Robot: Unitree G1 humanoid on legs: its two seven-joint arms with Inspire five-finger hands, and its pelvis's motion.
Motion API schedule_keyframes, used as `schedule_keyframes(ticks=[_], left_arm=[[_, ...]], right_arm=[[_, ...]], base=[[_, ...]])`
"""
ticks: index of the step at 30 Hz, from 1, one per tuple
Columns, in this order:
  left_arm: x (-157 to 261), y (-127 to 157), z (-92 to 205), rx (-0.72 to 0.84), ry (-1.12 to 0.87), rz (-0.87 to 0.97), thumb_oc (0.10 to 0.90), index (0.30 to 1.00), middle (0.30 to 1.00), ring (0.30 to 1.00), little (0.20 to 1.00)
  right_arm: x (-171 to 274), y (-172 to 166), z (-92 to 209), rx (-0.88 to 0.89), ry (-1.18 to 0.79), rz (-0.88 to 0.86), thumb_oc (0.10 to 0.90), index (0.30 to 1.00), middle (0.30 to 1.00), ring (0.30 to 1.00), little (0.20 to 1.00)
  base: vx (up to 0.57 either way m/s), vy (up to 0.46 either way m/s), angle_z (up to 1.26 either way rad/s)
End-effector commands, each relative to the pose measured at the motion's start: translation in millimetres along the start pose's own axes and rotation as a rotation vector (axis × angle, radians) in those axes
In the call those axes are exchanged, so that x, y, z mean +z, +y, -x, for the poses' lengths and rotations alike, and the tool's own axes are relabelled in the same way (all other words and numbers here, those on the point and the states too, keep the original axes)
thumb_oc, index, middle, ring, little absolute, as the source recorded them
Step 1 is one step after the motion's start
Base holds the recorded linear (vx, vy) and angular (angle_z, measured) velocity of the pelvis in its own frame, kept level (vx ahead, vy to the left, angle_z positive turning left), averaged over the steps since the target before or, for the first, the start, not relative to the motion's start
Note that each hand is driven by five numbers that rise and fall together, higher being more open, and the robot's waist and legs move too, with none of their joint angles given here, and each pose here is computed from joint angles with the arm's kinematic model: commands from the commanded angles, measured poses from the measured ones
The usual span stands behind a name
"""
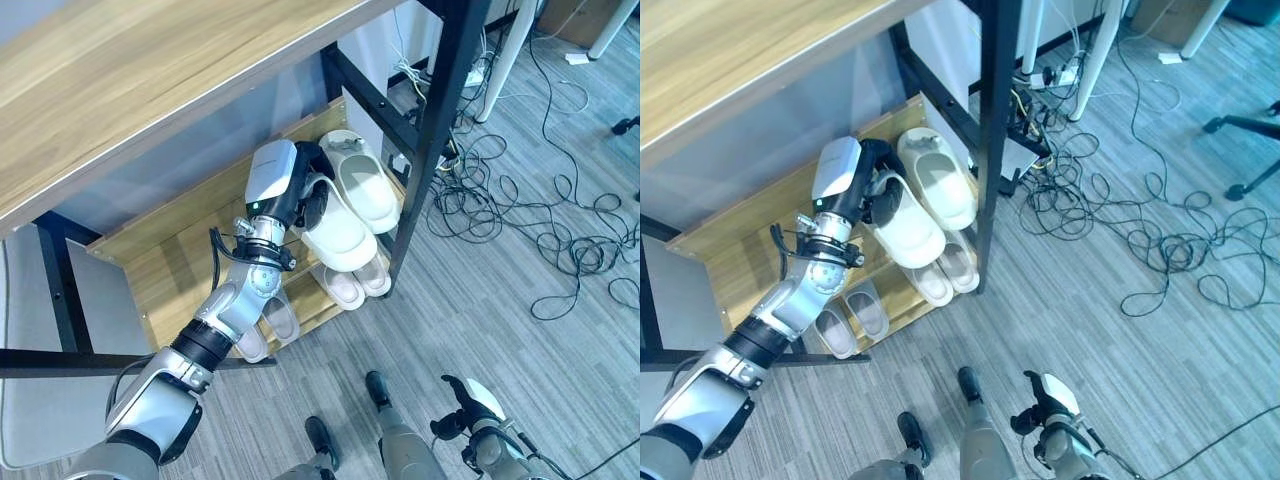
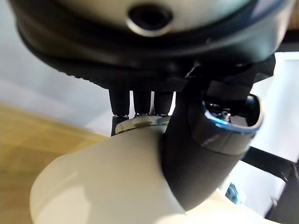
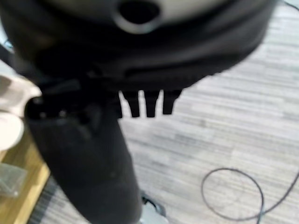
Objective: Arrange the slippers neatly on the shoe rack.
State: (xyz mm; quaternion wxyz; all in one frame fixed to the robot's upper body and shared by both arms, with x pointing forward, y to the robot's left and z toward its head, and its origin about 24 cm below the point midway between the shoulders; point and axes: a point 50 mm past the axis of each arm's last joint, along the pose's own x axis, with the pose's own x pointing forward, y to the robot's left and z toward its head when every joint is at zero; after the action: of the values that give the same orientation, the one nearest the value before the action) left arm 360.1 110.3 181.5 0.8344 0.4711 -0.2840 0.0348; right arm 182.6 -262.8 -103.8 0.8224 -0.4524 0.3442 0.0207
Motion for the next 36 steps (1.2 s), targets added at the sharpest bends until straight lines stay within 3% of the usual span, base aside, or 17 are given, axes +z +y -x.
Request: schedule_keyframes(ticks=[1,25,36], left_arm=[[18.5,49.5,-36.6,0.22,-0.145,-0.067,0.4,0.3,0.3,0.3,0.3],[-2.5,75.4,-57.2,0.24,-0.089,-0.331,0.4,0.3,0.3,0.3,0.3],[0.1,78.0,-62.9,0.247,-0.094,-0.362,0.4,0.3,0.3,0.3,0.3]], right_arm=[[-22.3,-11.9,5.5,-0.034,0.027,0.058,0.8,0.9,0.9,0.9,0.9],[-14.2,-8.4,4.7,-0.038,-0.007,0.02,0.8,0.9,0.9,0.9,0.9],[-16.0,-3.3,5.9,-0.028,0.003,0.007,0.8,0.9,0.9,0.9,0.9]], base=[[0.03,0.014,-0.06],[0.0,-0.002,-0.02],[0.0,-0.001,-0.01]])
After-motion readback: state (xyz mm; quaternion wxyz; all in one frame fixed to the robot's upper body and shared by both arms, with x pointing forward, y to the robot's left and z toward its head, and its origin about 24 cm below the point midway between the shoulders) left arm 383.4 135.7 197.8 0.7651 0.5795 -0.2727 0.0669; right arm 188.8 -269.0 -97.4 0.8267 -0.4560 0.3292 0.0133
